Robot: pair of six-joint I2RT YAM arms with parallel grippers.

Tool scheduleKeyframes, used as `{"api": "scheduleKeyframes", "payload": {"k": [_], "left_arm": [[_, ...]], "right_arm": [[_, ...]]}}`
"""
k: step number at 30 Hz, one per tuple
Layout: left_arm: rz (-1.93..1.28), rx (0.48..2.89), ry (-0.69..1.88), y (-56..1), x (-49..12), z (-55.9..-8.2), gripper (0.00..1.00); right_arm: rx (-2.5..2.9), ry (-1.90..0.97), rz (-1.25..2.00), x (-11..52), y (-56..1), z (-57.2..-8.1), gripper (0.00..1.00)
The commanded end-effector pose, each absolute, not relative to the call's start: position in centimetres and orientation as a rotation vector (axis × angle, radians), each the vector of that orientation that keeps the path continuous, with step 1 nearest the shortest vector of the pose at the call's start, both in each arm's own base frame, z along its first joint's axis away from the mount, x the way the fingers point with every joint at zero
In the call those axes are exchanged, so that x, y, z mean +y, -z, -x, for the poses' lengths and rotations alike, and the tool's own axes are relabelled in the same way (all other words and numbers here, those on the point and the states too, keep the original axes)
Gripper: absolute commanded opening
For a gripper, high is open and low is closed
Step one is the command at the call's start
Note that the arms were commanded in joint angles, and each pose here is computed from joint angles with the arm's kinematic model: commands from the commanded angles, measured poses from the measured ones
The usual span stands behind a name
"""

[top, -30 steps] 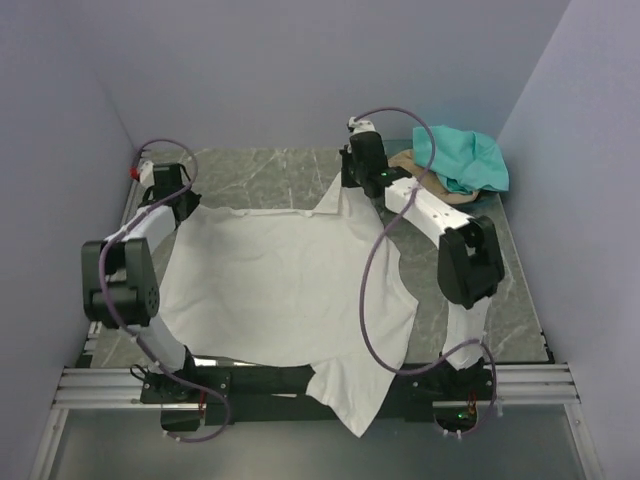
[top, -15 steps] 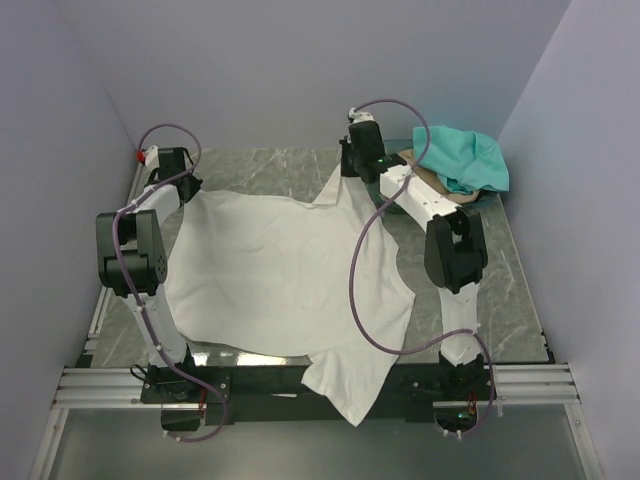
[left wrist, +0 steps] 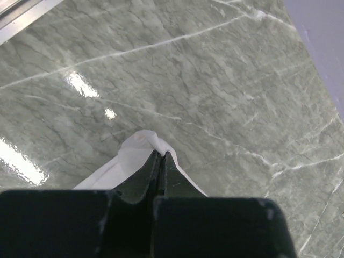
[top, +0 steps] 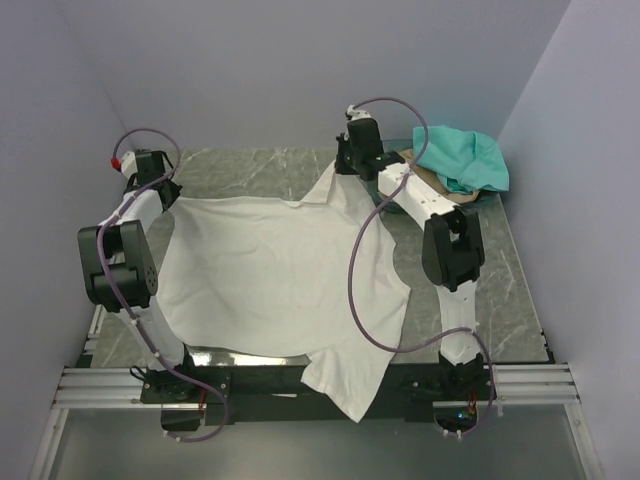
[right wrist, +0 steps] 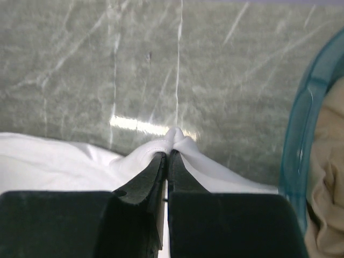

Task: Fold and stack the t-shirts
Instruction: Fold the tshirt

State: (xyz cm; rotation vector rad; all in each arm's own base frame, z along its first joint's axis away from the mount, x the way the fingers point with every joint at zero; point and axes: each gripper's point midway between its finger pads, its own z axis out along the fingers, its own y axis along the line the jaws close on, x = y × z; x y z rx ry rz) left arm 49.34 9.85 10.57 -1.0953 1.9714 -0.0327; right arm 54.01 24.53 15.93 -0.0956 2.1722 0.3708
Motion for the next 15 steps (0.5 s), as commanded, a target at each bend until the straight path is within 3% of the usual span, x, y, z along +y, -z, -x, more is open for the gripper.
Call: {"api": "scheduleKeyframes", "payload": {"k": [1, 10, 15], "left_arm": [[1.035, 1.952, 0.002, -12.3, 10.8, -50.9, 0.01], [0.85, 2.038, 0.05, -11.8, 10.2, -55.2, 0.01], [0.869, 2.08, 0.033, -10.6, 10.4, -55.8, 0.01]], "right_arm": [[2.061, -0.404, 0.091, 25.8, -18.6, -57.2, 0.0], [1.987, -0.327, 0.086, 25.4, -19.7, -60.3, 0.0], [1.979, -0.392, 0.155, 26.4, -19.9, -59.6, 0.0]]}}
